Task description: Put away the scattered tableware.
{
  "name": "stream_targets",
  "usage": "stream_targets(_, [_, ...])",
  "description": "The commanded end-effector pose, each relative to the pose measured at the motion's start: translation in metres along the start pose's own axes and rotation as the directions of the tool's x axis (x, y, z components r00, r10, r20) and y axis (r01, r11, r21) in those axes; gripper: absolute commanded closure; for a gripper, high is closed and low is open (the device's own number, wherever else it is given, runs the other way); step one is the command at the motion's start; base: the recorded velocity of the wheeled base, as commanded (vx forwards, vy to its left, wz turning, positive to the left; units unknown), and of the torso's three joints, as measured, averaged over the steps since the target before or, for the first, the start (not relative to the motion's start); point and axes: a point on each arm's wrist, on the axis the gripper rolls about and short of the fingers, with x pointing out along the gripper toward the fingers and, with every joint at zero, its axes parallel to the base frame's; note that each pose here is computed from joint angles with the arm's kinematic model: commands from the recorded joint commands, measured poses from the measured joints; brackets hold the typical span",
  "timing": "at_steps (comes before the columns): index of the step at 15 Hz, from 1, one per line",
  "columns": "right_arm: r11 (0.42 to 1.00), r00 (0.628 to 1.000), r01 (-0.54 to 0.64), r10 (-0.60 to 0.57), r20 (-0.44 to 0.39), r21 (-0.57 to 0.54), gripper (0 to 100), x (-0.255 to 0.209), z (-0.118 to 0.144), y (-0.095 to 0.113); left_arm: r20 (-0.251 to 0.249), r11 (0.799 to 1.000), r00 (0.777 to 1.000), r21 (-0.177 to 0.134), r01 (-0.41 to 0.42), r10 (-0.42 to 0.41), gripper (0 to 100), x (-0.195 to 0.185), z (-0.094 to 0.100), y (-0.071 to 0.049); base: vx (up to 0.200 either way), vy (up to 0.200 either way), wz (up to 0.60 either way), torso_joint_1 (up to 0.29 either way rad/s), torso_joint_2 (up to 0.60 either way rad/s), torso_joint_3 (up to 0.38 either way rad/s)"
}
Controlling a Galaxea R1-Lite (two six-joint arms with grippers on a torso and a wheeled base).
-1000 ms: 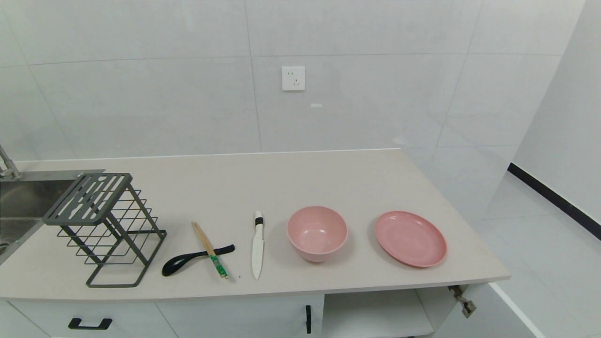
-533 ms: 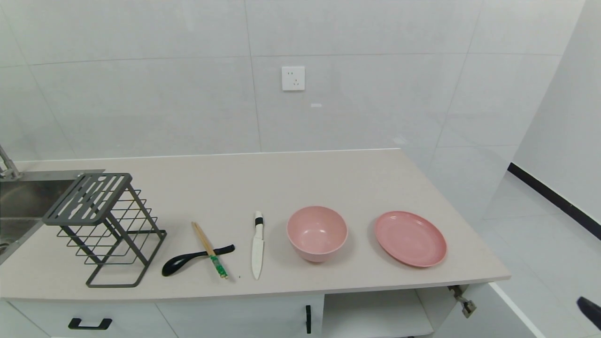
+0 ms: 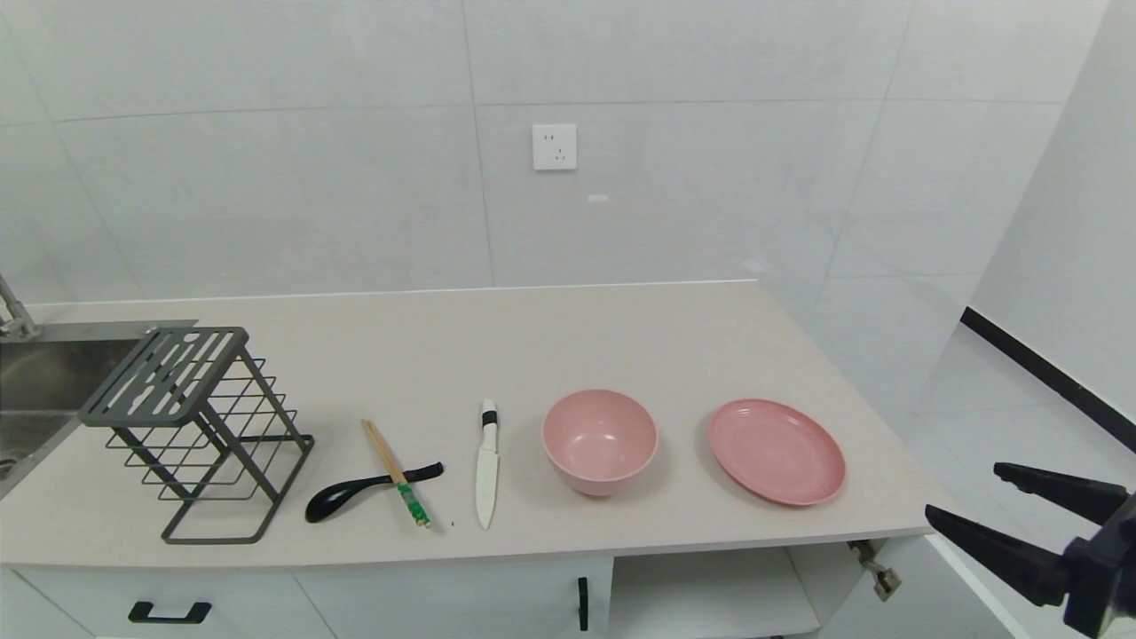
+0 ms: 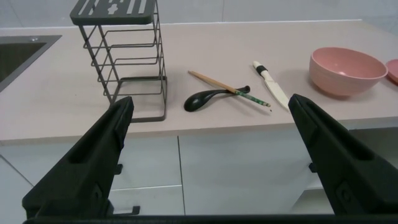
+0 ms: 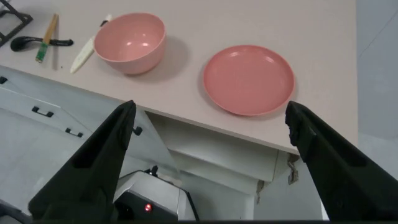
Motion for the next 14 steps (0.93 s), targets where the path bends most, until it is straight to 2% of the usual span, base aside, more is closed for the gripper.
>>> stream_targets(1, [1.0, 0.997, -0.007, 0.009, -0.083, 0.022, 0, 0.014, -0.008, -0.004, 0.0, 1.0, 1.0, -0.002, -0.002, 0.002, 0, 0.0, 0.0, 0.0, 0.2, -0.2, 0.0, 0.007, 0.01, -0.002])
stream_targets(2, [1.0, 0.997, -0.007, 0.009, -0.08, 0.021, 0, 0.014, -0.009, -0.004, 0.0, 1.0, 1.0, -0.002, -0.002, 0.002, 0, 0.0, 0.0, 0.0, 0.2, -0.2, 0.0, -0.002, 0.0, 0.002])
stream_targets(6, [1.0, 0.996, -0.003, 0.005, -0.084, 0.021, 0, 0.02, -0.004, -0.006, 0.0, 1.0, 1.0, -0.001, -0.002, 0.002, 0, 0.0, 0.0, 0.0, 0.0, 0.0, 0.0, 0.0, 0.0, 0.0])
stream_targets(8, [0.999, 0.992, -0.003, 0.007, -0.124, 0.033, 0, 0.033, -0.003, -0.01, 0.0, 1.0, 1.0, -0.001, -0.002, 0.002, 0, 0.0, 0.0, 0.0, 0.0, 0.0, 0.0, 0.0, 0.0, 0.0])
stream_targets(14, [0.999, 0.994, 0.011, -0.008, -0.105, 0.03, 0, 0.078, -0.008, -0.027, 0.0, 1.0, 1.0, -0.001, 0.0, 0.0, 0, 0.0, 0.0, 0.0, 0.0, 0.0, 0.0, 0.0, 0.0, 0.0])
